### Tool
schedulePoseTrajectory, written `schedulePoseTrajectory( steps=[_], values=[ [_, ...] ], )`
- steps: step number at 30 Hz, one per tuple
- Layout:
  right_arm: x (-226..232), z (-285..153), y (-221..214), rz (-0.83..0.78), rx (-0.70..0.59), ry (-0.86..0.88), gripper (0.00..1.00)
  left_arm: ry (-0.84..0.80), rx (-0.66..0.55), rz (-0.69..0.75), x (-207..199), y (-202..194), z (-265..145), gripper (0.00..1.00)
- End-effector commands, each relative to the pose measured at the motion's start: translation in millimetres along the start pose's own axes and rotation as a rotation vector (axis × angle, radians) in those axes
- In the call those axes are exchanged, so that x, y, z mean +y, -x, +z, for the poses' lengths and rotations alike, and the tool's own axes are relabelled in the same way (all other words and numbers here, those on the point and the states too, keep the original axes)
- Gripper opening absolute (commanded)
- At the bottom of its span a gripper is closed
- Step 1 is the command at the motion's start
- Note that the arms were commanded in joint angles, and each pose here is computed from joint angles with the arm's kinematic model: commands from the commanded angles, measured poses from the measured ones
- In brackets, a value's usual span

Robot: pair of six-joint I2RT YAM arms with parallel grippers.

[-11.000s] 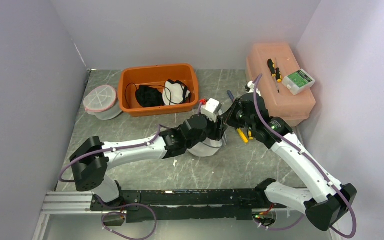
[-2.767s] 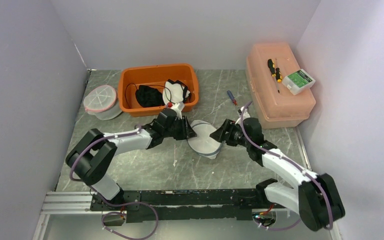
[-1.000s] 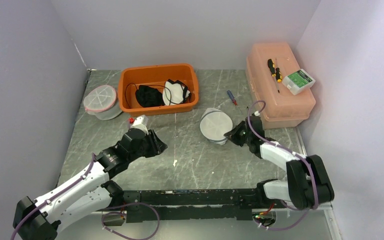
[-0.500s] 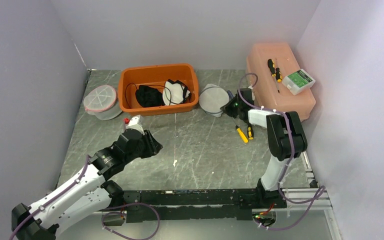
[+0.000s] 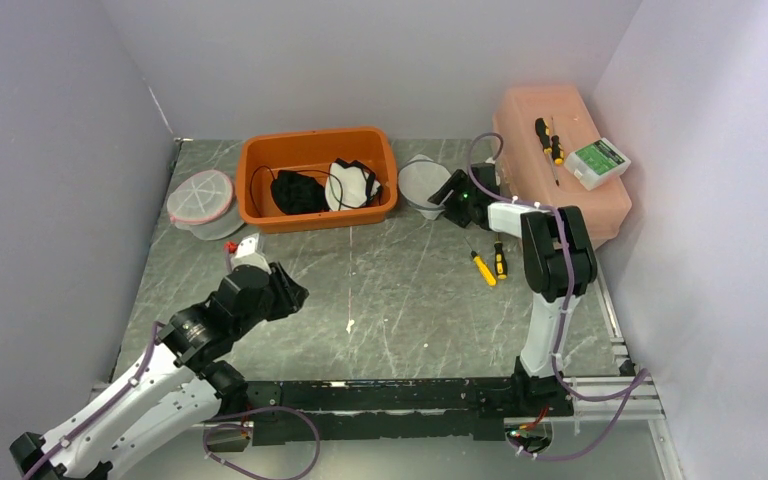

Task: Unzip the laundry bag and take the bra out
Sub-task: Move the laundry bag to the center of the board, then pick up the laundry bag at the center of the board.

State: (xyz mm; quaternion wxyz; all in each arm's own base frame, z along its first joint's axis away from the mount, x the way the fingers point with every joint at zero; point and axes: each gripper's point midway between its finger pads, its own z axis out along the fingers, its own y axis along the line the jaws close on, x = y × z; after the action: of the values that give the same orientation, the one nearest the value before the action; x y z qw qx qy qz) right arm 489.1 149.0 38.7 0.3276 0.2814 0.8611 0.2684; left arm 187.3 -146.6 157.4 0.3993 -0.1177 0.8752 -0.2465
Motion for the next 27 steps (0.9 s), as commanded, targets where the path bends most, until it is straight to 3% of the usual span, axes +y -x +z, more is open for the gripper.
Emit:
schedulePoseTrajectory(
  steps=[1,2,4,8,12,16,20,24,27],
  values=[
    [38,-28,14,-0.095,-0.047,0.063,0.72,0.007,-0.053,-0.005,-7,19,-6,0.41],
    [45,-37,17,-0.107,-0.066,0.069,0.75,0.003,-0.047,0.004,-9,19,-5,0.41],
    [60,-57,25,-0.128,-0.113,0.085,0.9,-0.001,-0.04,0.024,-15,22,-4,0.42],
    [85,-103,31,-0.162,-0.171,0.112,0.93,0.04,-0.063,0.071,-17,37,-4,0.46],
    [112,-165,28,-0.253,-0.271,0.151,0.93,0.128,-0.131,0.094,-16,64,-7,0.71],
    [136,-228,-10,-0.405,-0.346,0.241,0.92,0.168,-0.144,0.097,-27,87,-2,0.83],
    [119,-260,-67,-0.48,-0.285,0.33,0.9,0.236,-0.182,0.021,-16,115,7,0.86],
    [74,-258,-125,-0.468,-0.156,0.409,0.86,0.316,-0.238,-0.11,20,151,15,0.86],
    [48,-256,-167,-0.462,-0.083,0.506,0.84,0.314,-0.258,-0.3,53,175,19,0.87]
  ],
)
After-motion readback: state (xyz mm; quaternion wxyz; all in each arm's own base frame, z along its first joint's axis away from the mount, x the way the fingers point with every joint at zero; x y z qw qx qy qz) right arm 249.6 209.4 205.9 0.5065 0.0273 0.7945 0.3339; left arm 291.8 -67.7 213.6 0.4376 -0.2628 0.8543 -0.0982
